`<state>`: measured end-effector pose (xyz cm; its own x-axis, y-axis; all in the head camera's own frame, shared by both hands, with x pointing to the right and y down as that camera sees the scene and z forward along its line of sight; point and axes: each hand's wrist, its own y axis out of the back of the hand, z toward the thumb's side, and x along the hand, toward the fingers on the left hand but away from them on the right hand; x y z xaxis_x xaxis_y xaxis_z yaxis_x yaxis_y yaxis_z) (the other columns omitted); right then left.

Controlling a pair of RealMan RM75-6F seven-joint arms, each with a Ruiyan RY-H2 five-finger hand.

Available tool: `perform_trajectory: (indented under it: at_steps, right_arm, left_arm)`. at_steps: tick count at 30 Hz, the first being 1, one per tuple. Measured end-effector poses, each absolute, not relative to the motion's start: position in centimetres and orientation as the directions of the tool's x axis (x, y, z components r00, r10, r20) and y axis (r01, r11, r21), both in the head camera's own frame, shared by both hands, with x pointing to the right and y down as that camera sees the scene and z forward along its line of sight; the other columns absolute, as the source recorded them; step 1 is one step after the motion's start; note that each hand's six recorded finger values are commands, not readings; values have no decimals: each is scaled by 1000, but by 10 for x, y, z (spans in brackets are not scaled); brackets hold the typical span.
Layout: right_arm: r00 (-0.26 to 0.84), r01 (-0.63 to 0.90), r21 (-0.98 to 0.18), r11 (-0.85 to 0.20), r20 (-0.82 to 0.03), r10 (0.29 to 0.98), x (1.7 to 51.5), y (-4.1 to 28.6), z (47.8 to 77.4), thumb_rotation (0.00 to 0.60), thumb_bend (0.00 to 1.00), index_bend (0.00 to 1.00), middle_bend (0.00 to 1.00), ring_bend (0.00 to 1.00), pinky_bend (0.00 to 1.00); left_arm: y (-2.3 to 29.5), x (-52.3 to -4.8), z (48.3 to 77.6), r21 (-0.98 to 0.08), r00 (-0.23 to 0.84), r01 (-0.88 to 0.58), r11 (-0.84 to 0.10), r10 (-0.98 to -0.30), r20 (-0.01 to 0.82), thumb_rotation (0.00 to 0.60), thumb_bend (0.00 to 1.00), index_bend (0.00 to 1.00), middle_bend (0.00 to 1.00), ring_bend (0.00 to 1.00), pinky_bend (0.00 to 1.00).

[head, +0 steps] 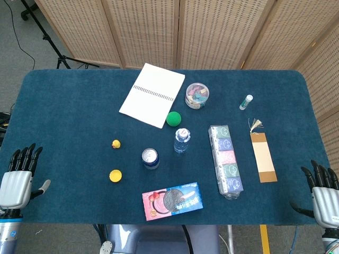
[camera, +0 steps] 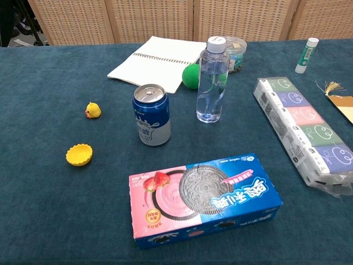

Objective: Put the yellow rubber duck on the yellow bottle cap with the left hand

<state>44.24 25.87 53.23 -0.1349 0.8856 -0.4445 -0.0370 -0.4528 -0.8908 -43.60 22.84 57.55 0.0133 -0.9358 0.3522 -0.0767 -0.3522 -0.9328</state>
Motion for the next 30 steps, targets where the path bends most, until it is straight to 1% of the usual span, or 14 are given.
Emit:
perform_trajectory:
  at_steps: [18, 30]
  right_arm:
    - [-138, -38, -898, -437, -429, 893, 443, 259, 528, 600, 0, 118, 0, 0, 0]
    - [-172, -21, -909, -417, -407, 897, 454, 256, 522, 600, 0, 118, 0, 0, 0]
  left_arm:
    - [228, -436, 577, -931, 17, -76, -358, -934, 358, 600, 215, 51, 0, 0, 0]
    - [228, -436, 579, -928, 13, -75, -364, -931, 365, 600, 215, 50, 0, 0, 0]
